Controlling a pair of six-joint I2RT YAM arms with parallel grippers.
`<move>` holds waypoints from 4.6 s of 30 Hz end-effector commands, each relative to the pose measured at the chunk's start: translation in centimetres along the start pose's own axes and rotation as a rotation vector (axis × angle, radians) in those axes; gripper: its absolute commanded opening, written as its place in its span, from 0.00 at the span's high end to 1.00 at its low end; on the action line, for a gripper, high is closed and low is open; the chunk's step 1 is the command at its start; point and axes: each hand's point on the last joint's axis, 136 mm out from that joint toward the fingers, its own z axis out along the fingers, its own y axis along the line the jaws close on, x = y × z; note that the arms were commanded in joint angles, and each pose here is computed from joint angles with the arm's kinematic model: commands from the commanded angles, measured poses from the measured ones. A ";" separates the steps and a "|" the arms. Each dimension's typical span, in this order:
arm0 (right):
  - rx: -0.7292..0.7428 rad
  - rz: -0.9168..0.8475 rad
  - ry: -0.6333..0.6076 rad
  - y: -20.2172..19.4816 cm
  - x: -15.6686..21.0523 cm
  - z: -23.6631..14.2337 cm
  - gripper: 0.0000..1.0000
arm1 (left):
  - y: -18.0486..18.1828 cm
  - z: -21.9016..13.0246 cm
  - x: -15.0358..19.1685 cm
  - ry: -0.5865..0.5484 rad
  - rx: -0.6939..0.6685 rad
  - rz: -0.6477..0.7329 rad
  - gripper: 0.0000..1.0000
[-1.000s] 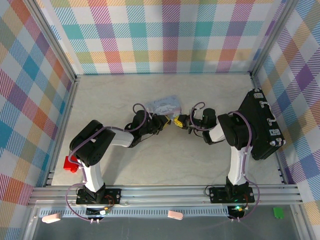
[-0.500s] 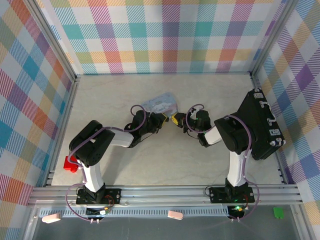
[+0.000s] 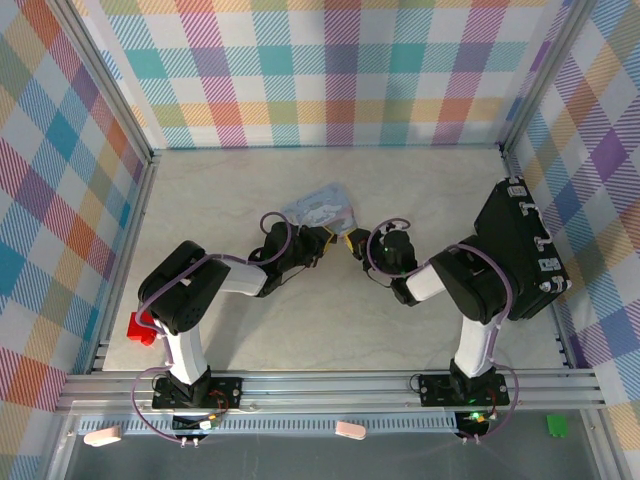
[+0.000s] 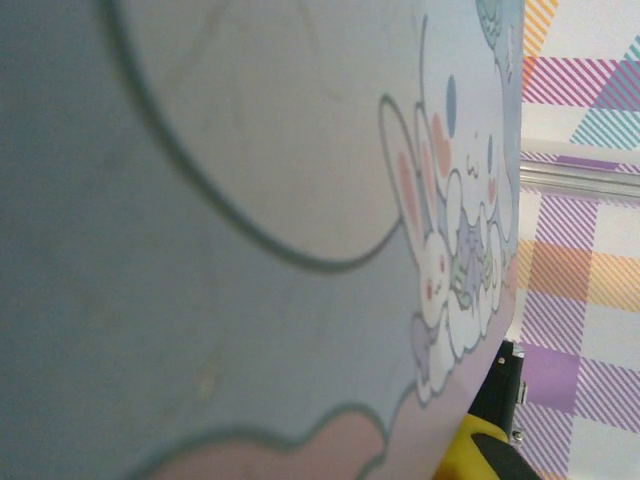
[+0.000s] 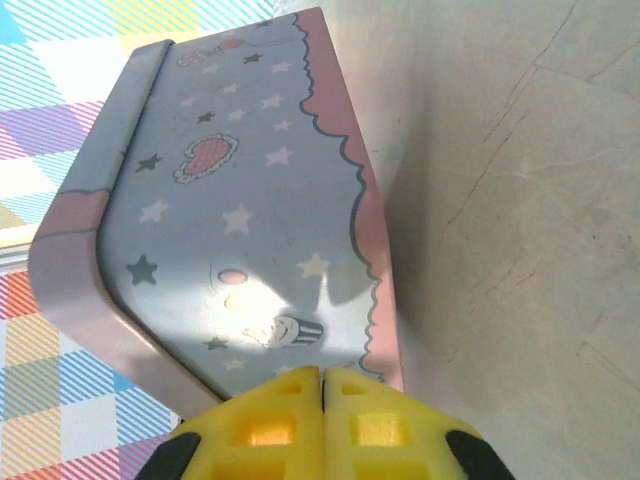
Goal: Unlock a padlock with a key
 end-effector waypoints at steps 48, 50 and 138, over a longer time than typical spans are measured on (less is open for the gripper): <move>0.154 -0.872 0.400 1.3 4.7 -7.7 0.47 | 1.2 -2.6 0.2 0.222 -0.136 0.151 1.00; 0.110 -1.040 0.386 1.5 4.9 -8.4 0.47 | 1.6 -2.9 0.1 0.248 -0.164 0.168 1.00; 0.063 -1.173 0.415 -5.4 13.3 -2.3 1.00 | 4.6 -6.9 -0.1 0.190 -0.285 0.272 0.49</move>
